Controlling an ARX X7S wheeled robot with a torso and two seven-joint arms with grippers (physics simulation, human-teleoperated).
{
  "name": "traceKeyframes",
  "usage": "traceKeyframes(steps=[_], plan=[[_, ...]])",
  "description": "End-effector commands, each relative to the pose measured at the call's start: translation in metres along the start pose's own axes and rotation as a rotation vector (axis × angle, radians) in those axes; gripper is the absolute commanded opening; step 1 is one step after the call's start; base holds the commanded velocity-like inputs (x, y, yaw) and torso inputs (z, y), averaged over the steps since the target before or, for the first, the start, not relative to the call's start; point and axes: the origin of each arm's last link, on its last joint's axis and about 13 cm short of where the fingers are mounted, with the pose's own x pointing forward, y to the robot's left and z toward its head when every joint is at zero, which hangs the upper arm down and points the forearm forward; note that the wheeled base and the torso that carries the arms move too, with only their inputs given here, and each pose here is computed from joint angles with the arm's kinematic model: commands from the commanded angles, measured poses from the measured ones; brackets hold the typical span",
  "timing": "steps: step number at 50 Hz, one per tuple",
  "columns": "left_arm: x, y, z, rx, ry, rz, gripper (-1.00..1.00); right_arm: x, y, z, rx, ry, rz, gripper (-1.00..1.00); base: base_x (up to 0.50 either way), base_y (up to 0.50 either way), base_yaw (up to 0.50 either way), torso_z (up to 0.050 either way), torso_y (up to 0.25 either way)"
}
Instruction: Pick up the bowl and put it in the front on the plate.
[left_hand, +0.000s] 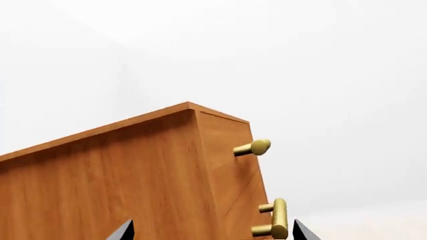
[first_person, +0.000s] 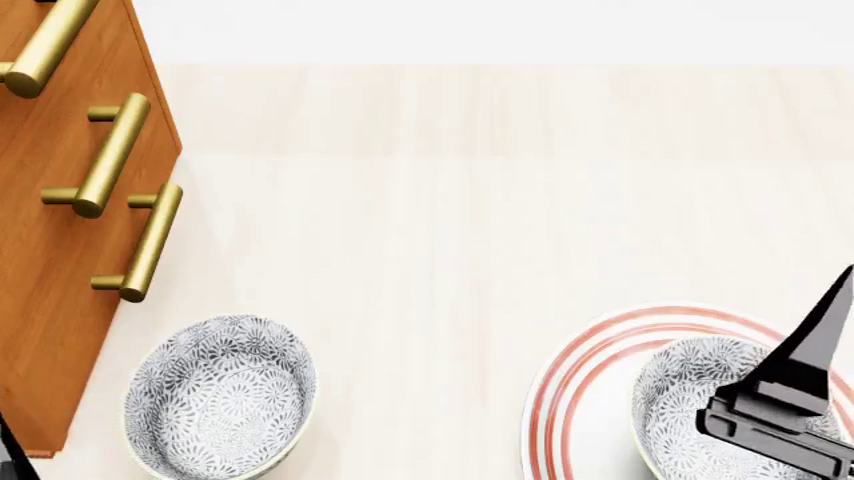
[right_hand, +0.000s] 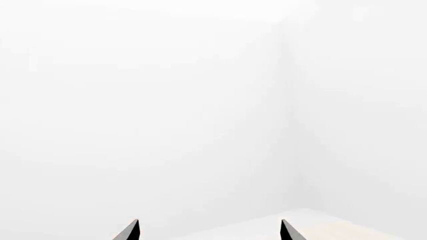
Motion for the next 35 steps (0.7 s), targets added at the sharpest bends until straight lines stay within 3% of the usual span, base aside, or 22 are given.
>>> traceKeyframes(steps=[1,14,35], plan=[[0.013,0.025,0.002,0.089,-0.092,0.146,1.00,0.011,-0.004,0.003,-0.027,-0.195,-0.074,1.00,0.00,0.00,0.00,0.000,0.000],[0.028,0.043,0.007,0.126,-0.141,0.264,1.00,0.016,-0.004,0.009,-0.016,-0.278,-0.090,1.00,0.00,0.00,0.00,0.000,0.000],[0.030,0.031,0.003,0.089,-0.143,0.246,1.00,0.006,0.001,0.003,0.027,-0.268,-0.078,1.00,0.00,0.00,0.00,0.000,0.000]])
